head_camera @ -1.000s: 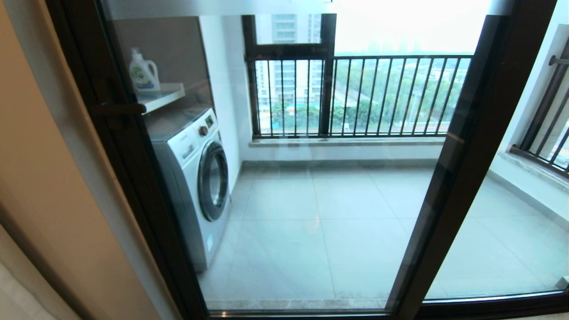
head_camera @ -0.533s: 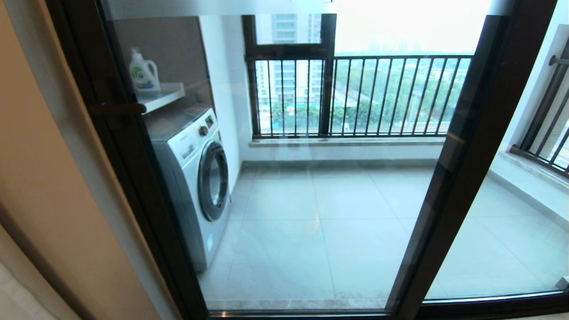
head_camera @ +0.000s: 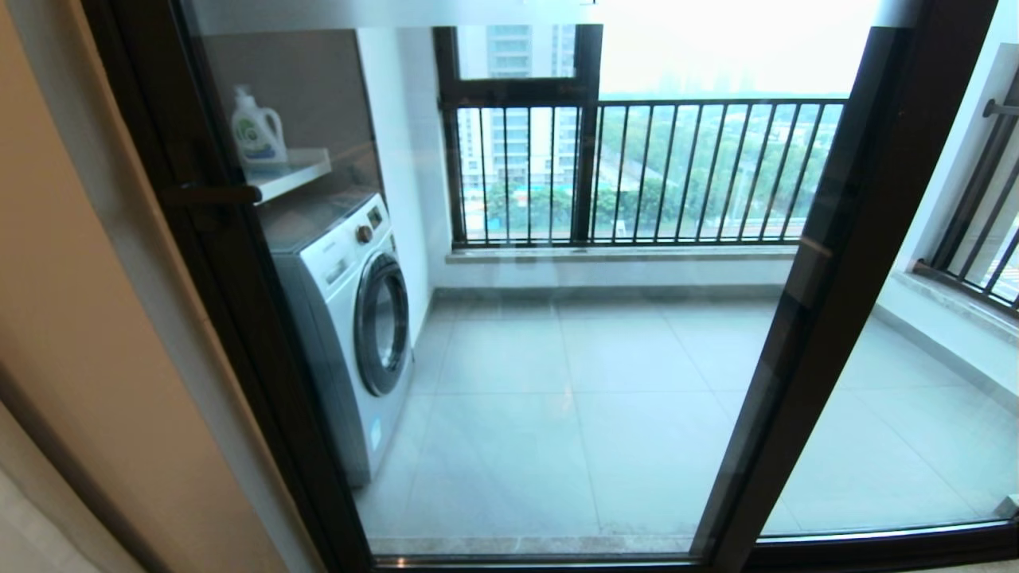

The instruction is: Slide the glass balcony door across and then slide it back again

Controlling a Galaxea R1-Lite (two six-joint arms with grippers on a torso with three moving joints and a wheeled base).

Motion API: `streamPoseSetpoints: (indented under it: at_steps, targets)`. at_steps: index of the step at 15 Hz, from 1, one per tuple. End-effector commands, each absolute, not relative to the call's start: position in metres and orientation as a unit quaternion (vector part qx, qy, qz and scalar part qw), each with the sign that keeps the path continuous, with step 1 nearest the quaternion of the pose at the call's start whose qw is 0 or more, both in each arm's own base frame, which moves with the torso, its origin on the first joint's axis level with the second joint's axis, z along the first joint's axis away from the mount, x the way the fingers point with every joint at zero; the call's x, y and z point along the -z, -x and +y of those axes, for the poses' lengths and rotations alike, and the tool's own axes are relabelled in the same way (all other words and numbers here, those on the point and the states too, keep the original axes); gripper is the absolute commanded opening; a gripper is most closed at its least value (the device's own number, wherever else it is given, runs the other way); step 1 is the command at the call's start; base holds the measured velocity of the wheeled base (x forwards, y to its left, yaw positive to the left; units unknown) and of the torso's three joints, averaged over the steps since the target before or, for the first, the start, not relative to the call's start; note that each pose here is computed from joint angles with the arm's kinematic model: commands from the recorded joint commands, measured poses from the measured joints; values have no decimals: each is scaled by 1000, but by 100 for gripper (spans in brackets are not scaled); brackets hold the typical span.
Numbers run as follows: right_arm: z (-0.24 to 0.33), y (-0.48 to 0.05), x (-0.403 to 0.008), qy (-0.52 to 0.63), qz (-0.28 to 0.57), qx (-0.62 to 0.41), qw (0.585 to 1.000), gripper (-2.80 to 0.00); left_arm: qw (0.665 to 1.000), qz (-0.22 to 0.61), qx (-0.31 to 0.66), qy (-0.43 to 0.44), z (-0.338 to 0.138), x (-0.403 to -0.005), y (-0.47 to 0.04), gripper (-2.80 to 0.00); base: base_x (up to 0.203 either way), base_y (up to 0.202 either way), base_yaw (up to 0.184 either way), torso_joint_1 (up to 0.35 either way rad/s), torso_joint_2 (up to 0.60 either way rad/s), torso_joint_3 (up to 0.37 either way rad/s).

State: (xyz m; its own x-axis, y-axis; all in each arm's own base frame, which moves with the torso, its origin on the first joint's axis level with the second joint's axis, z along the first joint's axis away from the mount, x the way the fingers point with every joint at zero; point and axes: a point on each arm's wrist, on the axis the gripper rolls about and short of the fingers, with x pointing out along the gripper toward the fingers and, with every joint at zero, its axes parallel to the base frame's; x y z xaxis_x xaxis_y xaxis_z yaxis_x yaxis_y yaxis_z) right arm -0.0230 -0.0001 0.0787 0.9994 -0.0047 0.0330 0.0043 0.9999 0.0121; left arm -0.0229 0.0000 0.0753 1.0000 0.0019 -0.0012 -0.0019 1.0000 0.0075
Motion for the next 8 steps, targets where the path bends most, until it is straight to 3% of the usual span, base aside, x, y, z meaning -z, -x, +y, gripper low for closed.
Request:
streamPoseSetpoints:
  at_steps: [1, 8]
  targets:
    - [0, 22, -75, -6, -10, 2, 1000, -280, 1000, 2, -1, -3, 0, -75, 23, -280, 0, 0, 0, 0, 0, 0]
    - [0, 22, -75, -6, -10, 2, 1000, -280, 1000, 2, -1, -1, 0, -75, 23, -280, 0, 0, 0, 0, 0, 0]
